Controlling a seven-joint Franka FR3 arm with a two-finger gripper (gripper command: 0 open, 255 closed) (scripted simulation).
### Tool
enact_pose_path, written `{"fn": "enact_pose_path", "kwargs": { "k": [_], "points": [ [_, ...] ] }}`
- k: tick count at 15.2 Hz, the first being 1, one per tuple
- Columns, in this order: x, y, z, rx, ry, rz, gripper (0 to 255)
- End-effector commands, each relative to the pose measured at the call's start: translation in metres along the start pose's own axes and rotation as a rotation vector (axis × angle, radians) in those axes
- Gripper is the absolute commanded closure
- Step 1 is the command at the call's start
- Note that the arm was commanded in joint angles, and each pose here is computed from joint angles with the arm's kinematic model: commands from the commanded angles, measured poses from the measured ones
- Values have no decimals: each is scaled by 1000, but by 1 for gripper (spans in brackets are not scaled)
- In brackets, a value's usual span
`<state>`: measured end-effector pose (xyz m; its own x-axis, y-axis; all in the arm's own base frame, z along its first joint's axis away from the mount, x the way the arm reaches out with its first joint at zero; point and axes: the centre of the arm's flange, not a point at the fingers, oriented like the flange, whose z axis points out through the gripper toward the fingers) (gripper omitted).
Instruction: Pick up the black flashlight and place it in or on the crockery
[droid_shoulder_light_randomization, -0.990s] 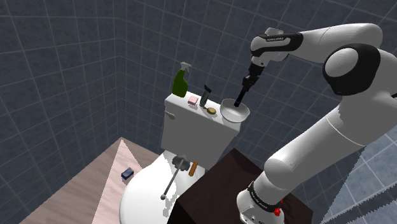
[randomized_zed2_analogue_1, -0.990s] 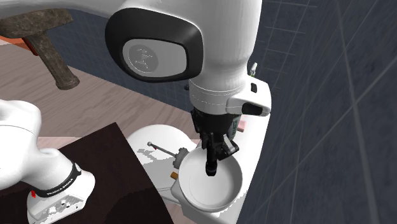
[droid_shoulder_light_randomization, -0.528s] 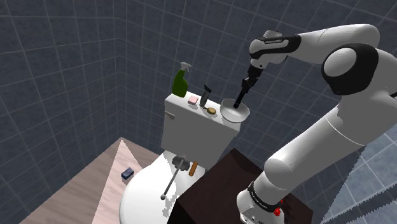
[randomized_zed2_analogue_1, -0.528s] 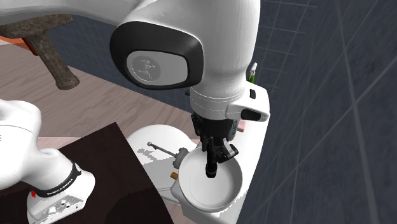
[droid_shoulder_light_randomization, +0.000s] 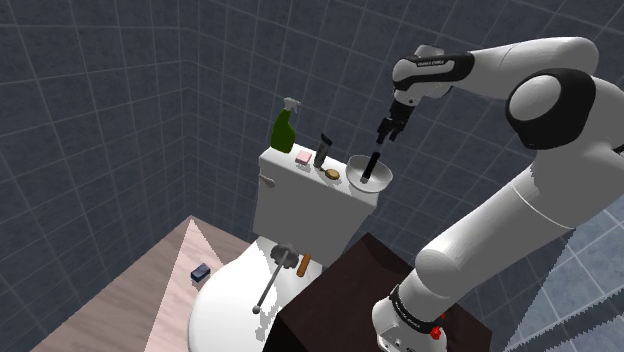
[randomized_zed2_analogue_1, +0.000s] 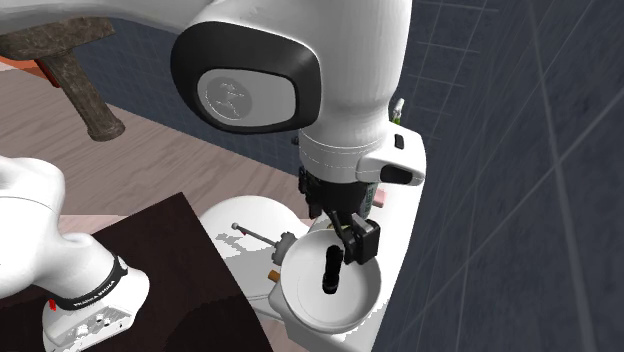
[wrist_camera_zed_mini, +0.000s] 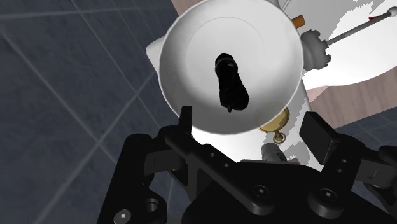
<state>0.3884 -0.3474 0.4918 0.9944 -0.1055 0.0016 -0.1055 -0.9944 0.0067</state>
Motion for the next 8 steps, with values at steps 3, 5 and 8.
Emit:
{"fn": "enact_pose_path", "kwargs": {
  "k": [3, 5, 8],
  "points": [
    [-1, 1, -43, 0, 0, 0, 0],
    [-1, 1, -43, 0, 0, 0, 0],
    [-1, 1, -43, 0, 0, 0, 0]
  ]
}}
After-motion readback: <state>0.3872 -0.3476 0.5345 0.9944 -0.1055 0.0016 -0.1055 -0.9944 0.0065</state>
